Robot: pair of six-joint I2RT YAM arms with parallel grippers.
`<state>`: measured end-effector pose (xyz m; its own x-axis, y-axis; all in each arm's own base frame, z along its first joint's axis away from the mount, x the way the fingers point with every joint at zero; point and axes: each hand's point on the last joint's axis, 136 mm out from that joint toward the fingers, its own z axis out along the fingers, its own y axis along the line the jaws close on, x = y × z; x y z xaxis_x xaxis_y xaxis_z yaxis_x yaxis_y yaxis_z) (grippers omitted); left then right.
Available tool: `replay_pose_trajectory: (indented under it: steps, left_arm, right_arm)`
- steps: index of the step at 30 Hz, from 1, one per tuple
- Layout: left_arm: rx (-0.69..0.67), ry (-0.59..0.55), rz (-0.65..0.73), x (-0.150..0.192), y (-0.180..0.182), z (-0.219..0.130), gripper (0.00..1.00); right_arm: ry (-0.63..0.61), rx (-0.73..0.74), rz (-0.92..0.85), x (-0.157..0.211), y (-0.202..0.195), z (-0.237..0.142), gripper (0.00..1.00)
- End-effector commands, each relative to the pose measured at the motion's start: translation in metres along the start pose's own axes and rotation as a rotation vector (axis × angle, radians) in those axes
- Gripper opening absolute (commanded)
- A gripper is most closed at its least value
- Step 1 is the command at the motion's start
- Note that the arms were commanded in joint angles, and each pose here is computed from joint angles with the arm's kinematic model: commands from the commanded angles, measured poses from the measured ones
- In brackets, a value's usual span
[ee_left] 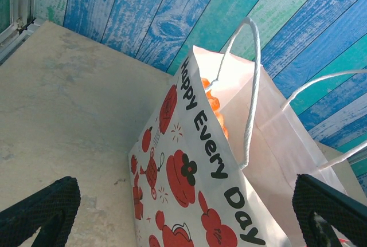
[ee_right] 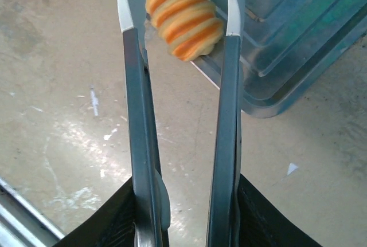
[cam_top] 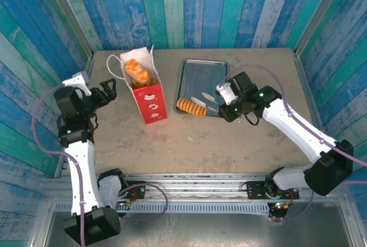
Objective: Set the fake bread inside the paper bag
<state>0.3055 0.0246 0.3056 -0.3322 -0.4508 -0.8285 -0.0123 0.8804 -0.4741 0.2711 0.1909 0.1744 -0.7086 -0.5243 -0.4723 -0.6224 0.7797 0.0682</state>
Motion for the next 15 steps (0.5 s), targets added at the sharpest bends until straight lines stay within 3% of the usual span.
replay_pose_trajectory:
  steps: [1, 6, 9, 15]
  left_arm:
    - [-0.008, 0.000, 0.016, -0.001, 0.001, -0.002, 0.99]
    - [-0.013, 0.006, 0.038, -0.001, 0.000, -0.003, 0.99]
    - [0.005, 0.018, 0.010, 0.003, -0.001, -0.001, 0.94]
    - [0.059, 0.055, -0.024, 0.009, -0.006, 0.007, 0.94]
  right_arm:
    - [-0.019, -0.030, -0.120, -0.009, -0.009, 0.008, 0.40]
    - [-0.021, -0.025, -0.200, -0.011, -0.020, 0.014, 0.45]
    - [-0.017, -0.037, -0.236, -0.013, -0.021, 0.020, 0.50]
    - [0.003, -0.070, -0.255, -0.019, -0.020, 0.031, 0.51]
